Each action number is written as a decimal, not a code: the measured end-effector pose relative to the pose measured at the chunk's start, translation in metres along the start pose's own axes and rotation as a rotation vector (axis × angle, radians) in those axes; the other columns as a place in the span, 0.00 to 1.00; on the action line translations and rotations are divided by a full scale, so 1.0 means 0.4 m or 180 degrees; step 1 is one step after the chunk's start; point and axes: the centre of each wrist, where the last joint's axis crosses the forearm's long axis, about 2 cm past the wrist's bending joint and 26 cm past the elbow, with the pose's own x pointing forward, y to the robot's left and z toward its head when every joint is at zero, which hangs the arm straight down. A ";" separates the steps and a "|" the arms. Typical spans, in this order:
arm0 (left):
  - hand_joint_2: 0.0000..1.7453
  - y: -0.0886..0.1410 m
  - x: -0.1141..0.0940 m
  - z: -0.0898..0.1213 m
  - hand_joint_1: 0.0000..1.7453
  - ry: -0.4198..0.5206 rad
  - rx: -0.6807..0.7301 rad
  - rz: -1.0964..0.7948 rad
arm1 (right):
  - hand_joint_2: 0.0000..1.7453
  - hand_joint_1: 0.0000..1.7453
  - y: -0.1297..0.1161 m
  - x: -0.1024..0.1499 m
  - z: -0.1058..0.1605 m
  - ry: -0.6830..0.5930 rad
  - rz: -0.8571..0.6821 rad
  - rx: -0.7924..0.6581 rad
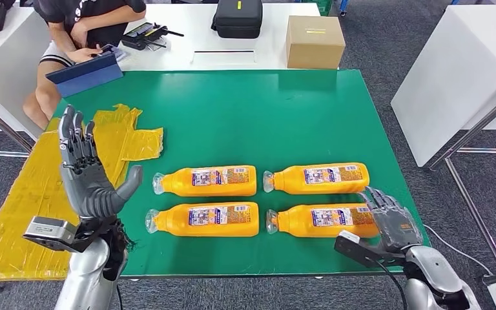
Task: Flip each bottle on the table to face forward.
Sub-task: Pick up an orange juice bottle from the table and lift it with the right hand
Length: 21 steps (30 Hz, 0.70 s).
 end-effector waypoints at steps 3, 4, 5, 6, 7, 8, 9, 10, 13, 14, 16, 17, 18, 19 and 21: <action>1.00 0.001 0.000 -0.001 0.00 -0.0002 0.0008 -0.0002 | 1.00 0.00 0.006 0.013 -0.015 -0.0026 0.0010 0.0022; 1.00 0.001 0.000 -0.002 0.00 -0.0002 0.0010 -0.0001 | 1.00 0.00 0.007 0.017 -0.018 -0.0035 0.0008 0.0029; 1.00 0.001 0.000 -0.002 0.00 -0.0002 0.0012 -0.0002 | 1.00 0.00 0.009 0.019 -0.021 -0.0042 0.0005 0.0036; 1.00 0.001 0.000 -0.002 0.00 -0.0002 0.0014 -0.0003 | 1.00 0.00 0.011 0.022 -0.024 -0.0050 0.0002 0.0044; 1.00 0.002 0.000 -0.002 0.00 -0.0002 0.0016 -0.0005 | 1.00 0.00 0.013 0.024 -0.026 -0.0057 -0.0001 0.0052; 1.00 0.002 0.000 -0.002 0.00 -0.0002 0.0018 -0.0007 | 1.00 0.00 0.015 0.026 -0.027 -0.0062 -0.0003 0.0061; 1.00 0.003 0.000 -0.002 0.00 -0.0002 0.0019 -0.0009 | 1.00 0.00 0.017 0.027 -0.028 -0.0068 -0.0003 0.0071; 1.00 0.003 0.000 -0.002 0.00 -0.0001 0.0020 -0.0010 | 1.00 0.00 0.019 0.028 -0.029 -0.0072 -0.0003 0.0080; 1.00 0.003 0.000 -0.003 0.00 -0.0001 0.0021 -0.0009 | 1.00 0.00 0.023 0.031 -0.031 -0.0077 -0.0002 0.0104; 1.00 0.003 0.000 -0.004 0.00 -0.0002 0.0021 -0.0009 | 1.00 0.00 0.025 0.031 -0.030 -0.0077 -0.0001 0.0114; 1.00 0.003 0.000 -0.004 0.00 -0.0003 0.0021 -0.0008 | 1.00 0.00 0.029 0.030 -0.029 -0.0072 0.0005 0.0137; 1.00 0.002 0.000 -0.004 0.00 -0.0002 0.0021 -0.0008 | 1.00 0.00 0.031 0.029 -0.028 -0.0069 0.0008 0.0149; 1.00 0.002 -0.001 -0.005 0.00 -0.0001 0.0021 -0.0008 | 1.00 0.00 0.032 0.028 -0.027 -0.0065 0.0013 0.0162; 1.00 0.002 -0.001 -0.004 0.00 0.0003 0.0021 -0.0007 | 1.00 0.00 0.034 0.026 -0.026 -0.0062 0.0018 0.0176; 1.00 0.002 -0.003 -0.004 0.00 0.0013 0.0019 -0.0003 | 1.00 0.00 0.037 0.022 -0.025 -0.0056 0.0028 0.0205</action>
